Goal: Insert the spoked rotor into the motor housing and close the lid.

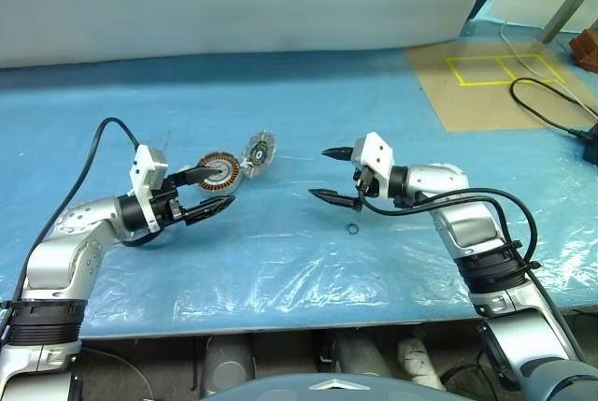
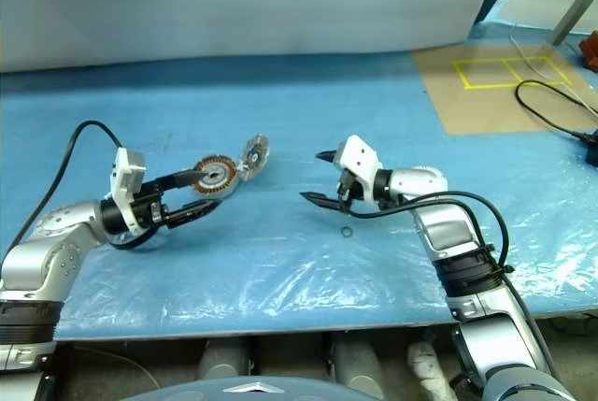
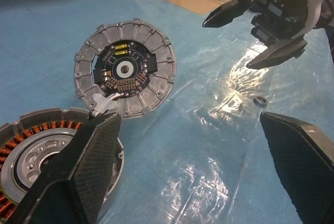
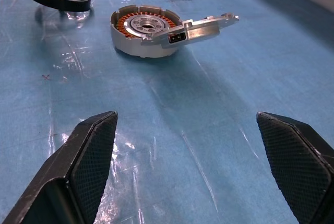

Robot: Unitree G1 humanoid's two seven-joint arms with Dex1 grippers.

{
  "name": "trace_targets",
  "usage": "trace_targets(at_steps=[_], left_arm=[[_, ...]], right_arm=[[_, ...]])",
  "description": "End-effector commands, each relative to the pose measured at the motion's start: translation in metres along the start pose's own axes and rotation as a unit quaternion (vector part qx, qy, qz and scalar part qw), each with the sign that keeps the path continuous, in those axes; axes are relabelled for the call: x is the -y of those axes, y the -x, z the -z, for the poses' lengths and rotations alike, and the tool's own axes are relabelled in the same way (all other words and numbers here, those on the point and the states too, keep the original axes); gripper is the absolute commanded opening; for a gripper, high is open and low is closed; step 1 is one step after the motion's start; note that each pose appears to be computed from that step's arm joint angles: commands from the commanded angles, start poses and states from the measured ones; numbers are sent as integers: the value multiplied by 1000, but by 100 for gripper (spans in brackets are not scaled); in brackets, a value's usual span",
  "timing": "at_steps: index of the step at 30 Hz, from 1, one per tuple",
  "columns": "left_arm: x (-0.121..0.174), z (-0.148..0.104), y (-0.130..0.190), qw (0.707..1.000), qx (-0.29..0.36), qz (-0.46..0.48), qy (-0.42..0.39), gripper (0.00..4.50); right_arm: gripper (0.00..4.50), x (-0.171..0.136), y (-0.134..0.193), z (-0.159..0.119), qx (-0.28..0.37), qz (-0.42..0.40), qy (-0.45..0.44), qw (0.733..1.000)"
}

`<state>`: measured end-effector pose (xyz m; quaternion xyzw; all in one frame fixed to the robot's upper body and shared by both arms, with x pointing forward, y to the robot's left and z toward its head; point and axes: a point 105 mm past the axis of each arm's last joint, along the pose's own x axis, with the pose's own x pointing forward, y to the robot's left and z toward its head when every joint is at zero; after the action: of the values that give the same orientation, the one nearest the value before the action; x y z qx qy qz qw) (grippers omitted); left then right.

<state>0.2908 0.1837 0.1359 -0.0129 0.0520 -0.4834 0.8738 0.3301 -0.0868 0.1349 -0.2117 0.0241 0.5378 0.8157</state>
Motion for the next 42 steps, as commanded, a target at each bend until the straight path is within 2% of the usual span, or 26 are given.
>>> trace_targets(at_steps=[1, 31, 36, 42], left_arm=[[-3, -12, 5, 1000, 10, -6, -24, 450], [-4, -5, 1, 999, 15, -12, -34, 450], [-11, -15, 3, 998, 29, -29, -47, 450], [-16, -19, 18, 996, 45, -72, -38, 450]], right_arm=[[448, 1, 1, -16, 18, -3, 29, 999], [448, 5, -1, -19, 11, -13, 41, 999], [448, 15, -4, -46, 42, -21, 51, 998], [448, 14, -22, -110, 105, -82, 84, 988]])
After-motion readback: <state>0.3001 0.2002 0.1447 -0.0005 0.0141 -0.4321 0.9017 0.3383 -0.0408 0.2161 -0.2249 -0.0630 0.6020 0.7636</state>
